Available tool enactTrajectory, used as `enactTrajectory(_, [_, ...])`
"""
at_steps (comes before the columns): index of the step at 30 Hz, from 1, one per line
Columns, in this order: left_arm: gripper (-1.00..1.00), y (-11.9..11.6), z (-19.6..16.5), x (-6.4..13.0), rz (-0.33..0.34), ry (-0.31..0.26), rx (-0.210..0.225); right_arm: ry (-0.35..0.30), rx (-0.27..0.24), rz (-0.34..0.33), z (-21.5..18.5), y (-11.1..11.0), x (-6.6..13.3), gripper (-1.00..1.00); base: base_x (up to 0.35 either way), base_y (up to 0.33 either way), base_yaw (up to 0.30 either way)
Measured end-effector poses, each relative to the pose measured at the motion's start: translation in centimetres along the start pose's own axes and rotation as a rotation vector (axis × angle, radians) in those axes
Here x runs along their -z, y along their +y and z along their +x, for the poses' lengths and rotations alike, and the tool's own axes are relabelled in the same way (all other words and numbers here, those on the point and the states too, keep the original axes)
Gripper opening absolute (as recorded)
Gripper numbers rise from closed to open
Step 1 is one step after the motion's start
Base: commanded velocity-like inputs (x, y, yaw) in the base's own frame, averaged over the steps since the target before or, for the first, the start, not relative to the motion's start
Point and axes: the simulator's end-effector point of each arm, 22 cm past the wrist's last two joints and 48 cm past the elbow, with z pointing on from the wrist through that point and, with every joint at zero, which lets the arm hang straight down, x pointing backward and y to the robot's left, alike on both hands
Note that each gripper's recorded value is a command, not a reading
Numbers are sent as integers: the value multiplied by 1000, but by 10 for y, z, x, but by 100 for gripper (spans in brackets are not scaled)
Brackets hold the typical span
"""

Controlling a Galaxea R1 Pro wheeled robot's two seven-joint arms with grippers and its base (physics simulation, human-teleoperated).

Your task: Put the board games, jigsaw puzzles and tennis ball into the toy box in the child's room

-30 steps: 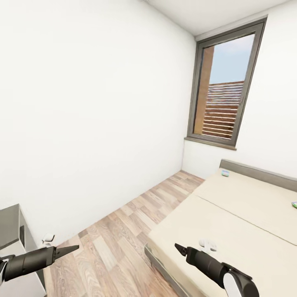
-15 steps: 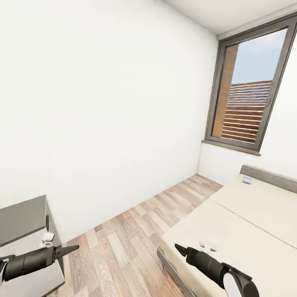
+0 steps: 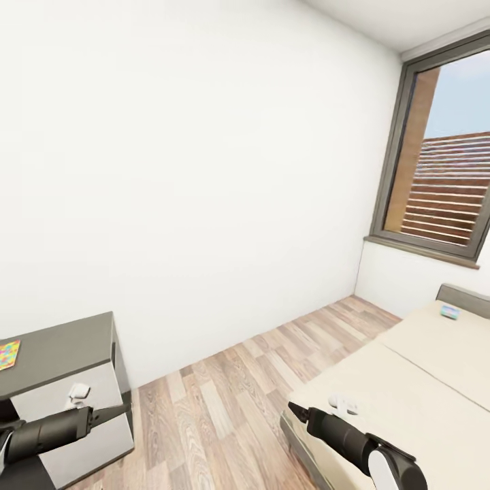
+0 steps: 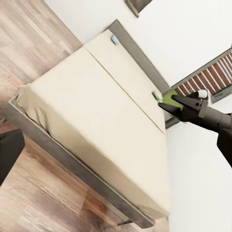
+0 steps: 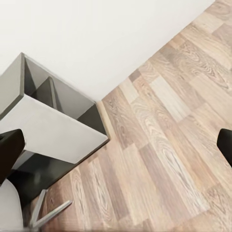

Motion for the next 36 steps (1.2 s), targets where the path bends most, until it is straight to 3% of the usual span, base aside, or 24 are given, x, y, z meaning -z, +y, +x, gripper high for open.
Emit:
enactTrajectory(29, [100, -5, -4, 2, 4, -10, -16, -14, 5, -8, -6, 4, 3, 100, 0, 0, 270])
enactTrajectory(36, [100, -6, -4, 2, 7, -12, -21, -20, 2, -14, -7, 4, 4, 100, 4, 0, 127])
